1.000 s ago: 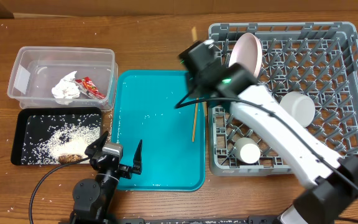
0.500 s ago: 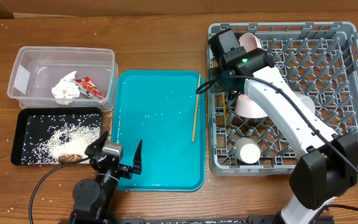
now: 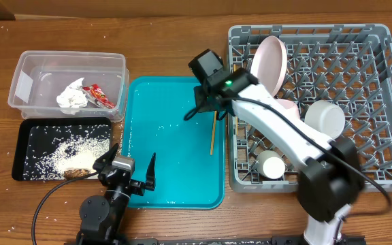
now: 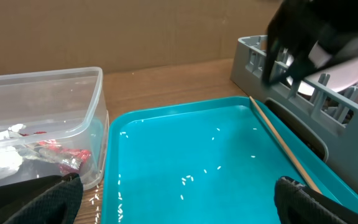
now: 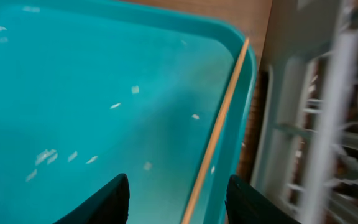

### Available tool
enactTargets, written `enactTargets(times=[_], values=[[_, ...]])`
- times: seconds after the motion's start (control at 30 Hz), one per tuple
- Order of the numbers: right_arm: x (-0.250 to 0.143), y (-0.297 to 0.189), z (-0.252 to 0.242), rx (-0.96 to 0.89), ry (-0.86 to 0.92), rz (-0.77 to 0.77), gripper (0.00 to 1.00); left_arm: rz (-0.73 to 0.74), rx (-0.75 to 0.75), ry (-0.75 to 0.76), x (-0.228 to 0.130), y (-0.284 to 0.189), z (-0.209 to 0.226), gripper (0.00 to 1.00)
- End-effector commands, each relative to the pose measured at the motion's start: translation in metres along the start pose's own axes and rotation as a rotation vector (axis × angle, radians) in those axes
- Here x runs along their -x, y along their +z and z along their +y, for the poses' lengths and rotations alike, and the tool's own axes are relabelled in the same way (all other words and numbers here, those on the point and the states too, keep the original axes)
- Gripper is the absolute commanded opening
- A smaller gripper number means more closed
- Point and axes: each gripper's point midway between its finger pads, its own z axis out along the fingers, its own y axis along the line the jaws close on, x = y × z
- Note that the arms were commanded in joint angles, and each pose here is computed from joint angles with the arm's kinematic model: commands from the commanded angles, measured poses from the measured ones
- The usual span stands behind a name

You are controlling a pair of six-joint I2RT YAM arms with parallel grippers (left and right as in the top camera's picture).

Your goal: Sort waste into correct bins and load items into the dishwasher

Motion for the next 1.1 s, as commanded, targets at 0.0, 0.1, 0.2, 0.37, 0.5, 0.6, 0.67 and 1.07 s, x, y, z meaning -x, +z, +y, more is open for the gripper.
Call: enactTargets(times=[0.0,0.1,0.2,0.37,0.5,0.6,0.67,1.07], values=[[-0.015,0.044,-0.012,-0.067,0.057,0.080,0.51,-0.006,-0.013,-0.004,0.000,0.000,-0.003,1.00],[-0.031,0.065,-0.011,-0.090,0.067,0.134,0.49,-0.006,-0.013,-0.004,0.000,0.000,-0.003,1.00],[-0.046,0.080,-0.008,-0.109,0.094,0.179,0.47,-0.006,-0.013,-0.005,0.000,0.000,-0.003,1.00],[-0.067,0.091,0.005,-0.071,0.109,0.258,0.04,-0.006,-0.013,-0.005,0.000,0.000,-0.003,1.00],[-0.060,0.081,0.008,-0.062,0.108,0.243,0.04,-0.006,-0.013,-0.004,0.000,0.000,-0.003,1.00],[-0.051,0.066,0.010,-0.050,0.085,0.221,0.04,-0.006,-0.013,-0.005,0.000,0.000,-0.003,1.00],[-0.043,0.054,0.013,-0.031,0.059,0.197,0.04,-0.006,-0.012,-0.004,0.000,0.000,-0.003,1.00],[-0.011,0.021,-0.038,-0.282,-0.042,0.031,0.45,-0.006,-0.013,-0.004,0.000,0.000,-0.003,1.00]])
